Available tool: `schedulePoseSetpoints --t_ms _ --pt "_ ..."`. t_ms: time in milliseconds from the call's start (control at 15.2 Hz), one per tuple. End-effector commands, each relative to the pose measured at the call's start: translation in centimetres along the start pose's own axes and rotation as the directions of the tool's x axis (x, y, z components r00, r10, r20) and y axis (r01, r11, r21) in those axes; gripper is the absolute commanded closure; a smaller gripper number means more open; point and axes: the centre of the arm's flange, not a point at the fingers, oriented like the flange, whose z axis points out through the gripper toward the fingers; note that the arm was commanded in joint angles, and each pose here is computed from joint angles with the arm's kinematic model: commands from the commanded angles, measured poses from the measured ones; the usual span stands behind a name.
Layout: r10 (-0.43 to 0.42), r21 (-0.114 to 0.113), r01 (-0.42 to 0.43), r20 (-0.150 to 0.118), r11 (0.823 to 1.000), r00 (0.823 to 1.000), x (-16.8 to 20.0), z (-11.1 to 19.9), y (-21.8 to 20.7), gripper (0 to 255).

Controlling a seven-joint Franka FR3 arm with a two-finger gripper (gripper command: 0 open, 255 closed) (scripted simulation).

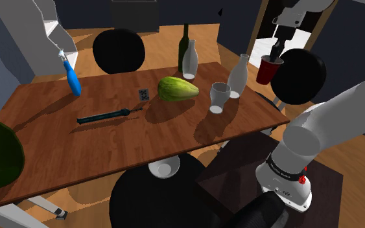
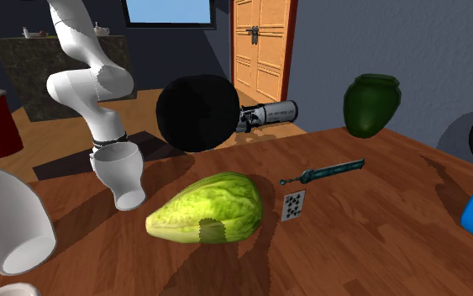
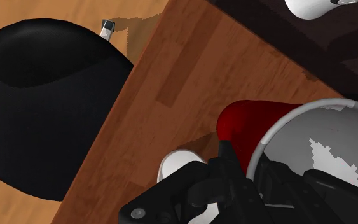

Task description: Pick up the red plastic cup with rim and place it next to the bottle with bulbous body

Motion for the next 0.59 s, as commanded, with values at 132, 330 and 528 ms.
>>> schedulePoseSetpoints --t_ms 132,330,528 --pt "0.000 0.000 0.000 0.000 1.000 1.000 0.0 2.1 0.4 255" --pt "0.000 0.000 0.000 0.000 1.000 1.000 0.1 3.6 0.7 255" --pt "0.000 0.000 0.000 0.000 1.000 1.000 0.1 5.2 1.1 255"
